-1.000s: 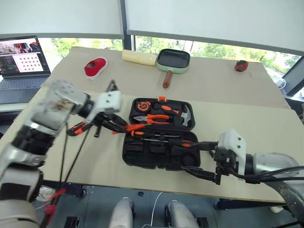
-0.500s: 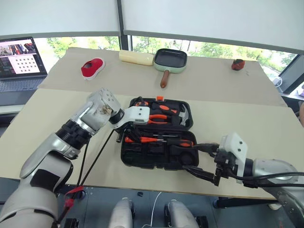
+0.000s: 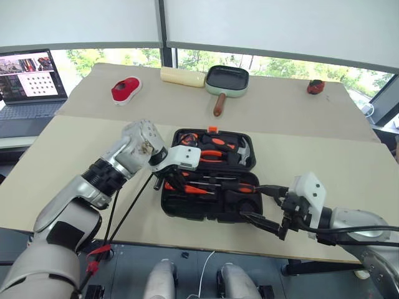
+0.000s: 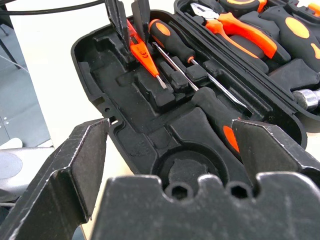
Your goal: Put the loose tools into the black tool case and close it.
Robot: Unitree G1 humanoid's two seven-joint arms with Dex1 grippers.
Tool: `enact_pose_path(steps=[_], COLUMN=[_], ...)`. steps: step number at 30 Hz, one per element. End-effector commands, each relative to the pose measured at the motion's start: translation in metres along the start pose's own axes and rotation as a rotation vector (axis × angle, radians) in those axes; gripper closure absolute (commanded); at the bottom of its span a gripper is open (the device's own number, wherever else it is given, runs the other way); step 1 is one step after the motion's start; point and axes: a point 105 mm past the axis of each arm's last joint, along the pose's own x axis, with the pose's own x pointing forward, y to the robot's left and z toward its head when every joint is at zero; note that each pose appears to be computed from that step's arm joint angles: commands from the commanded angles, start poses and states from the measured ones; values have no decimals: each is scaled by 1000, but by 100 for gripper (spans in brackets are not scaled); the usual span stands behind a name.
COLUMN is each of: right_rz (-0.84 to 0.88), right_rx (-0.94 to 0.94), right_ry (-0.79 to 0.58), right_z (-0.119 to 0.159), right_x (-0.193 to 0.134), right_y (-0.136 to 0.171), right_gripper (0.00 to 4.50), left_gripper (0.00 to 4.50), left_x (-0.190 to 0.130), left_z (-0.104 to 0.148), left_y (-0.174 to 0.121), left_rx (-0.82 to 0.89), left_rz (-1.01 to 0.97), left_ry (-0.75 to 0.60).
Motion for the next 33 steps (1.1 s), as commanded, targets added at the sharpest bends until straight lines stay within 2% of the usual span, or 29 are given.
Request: enact_pose_path(steps=[1, 7, 9, 10, 16, 20, 23, 26, 31, 33], right_rz=[-1, 5, 7, 8, 19, 24, 22, 22, 22, 23], right_rx=[-54, -53, -54, -53, -50, -50, -55, -60, -68, -70], right_ry=[-52, -61, -65, -66, -75, -65, -56, -47, -38, -37], right_z=[15, 16, 17, 17, 19, 18, 17, 17, 18, 19], right_x=[-2, -2, -2, -2, 0, -1, -2, -3, -3, -3], right_y=[4, 6, 5, 5, 6, 4, 2, -1, -5, -5], right_gripper=[0, 0, 0, 0, 0, 0, 0, 0, 0, 0], left_gripper=[406, 406, 306, 282, 62, 62, 136, 247, 429, 445], left_x=[6, 5, 5, 4, -25, -55, -63, -62, -45, -36], left_z=[-4, -1, 0, 1, 8, 0, -6, -12, -19, -21], left_y=[2, -2, -2, -3, -11, -17, -15, -16, -1, -2], left_rx=[-65, -112, -115, -118, -107, -115, -146, -130, -130, -117], left_rz=[8, -9, -10, -12, -16, 13, 43, 58, 180, 187], left_ry=[25, 15, 4, -2, -103, -196, -292, -354, -552, -586])
